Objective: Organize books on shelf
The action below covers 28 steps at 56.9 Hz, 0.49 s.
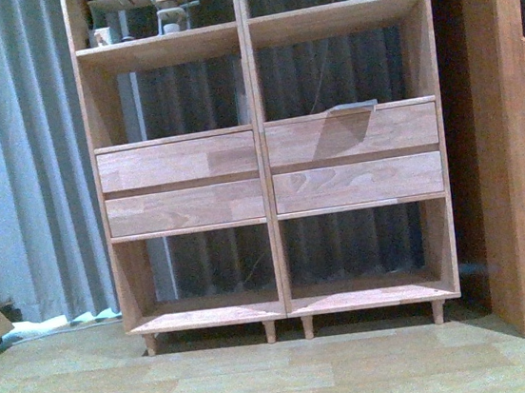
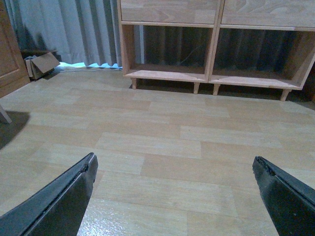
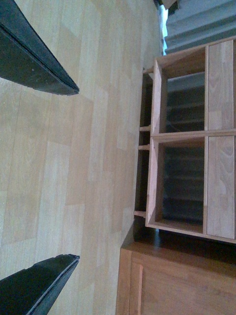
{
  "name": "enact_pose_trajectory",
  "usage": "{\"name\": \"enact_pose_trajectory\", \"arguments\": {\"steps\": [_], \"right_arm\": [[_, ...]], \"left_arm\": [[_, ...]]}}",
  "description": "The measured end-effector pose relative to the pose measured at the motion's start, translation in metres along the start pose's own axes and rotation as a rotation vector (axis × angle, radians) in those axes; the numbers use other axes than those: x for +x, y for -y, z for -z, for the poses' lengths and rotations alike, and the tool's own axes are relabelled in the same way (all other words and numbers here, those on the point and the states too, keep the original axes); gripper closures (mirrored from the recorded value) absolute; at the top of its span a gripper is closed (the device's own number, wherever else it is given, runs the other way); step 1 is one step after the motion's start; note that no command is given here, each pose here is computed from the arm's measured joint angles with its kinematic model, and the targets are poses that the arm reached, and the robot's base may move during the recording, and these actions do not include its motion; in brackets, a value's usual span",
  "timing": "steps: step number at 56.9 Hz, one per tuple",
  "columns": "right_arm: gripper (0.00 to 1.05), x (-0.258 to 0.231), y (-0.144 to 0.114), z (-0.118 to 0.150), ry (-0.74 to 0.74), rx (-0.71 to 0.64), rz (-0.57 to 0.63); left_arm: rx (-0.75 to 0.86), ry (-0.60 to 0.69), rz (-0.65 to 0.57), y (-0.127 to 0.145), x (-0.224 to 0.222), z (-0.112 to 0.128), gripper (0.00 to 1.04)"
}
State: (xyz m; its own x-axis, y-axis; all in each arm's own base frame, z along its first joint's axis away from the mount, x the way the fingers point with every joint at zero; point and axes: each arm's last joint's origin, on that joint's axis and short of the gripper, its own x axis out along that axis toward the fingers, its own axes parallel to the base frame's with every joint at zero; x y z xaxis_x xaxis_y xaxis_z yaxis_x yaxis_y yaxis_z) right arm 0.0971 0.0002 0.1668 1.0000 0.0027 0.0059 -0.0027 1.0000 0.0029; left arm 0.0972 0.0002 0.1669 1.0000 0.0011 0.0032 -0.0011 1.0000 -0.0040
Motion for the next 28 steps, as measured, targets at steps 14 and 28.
{"name": "enact_pose_trajectory", "arguments": {"steps": [14, 28], "right_arm": [[0.07, 0.0000, 0.0000, 0.0000, 0.000, 0.000, 0.000], [0.07, 0.0000, 0.0000, 0.0000, 0.000, 0.000, 0.000]], "left_arm": [[0.000, 0.000, 0.000, 0.0000, 0.0000, 0.0000, 0.07], [0.000, 0.000, 0.000, 0.0000, 0.0000, 0.0000, 0.07]]}}
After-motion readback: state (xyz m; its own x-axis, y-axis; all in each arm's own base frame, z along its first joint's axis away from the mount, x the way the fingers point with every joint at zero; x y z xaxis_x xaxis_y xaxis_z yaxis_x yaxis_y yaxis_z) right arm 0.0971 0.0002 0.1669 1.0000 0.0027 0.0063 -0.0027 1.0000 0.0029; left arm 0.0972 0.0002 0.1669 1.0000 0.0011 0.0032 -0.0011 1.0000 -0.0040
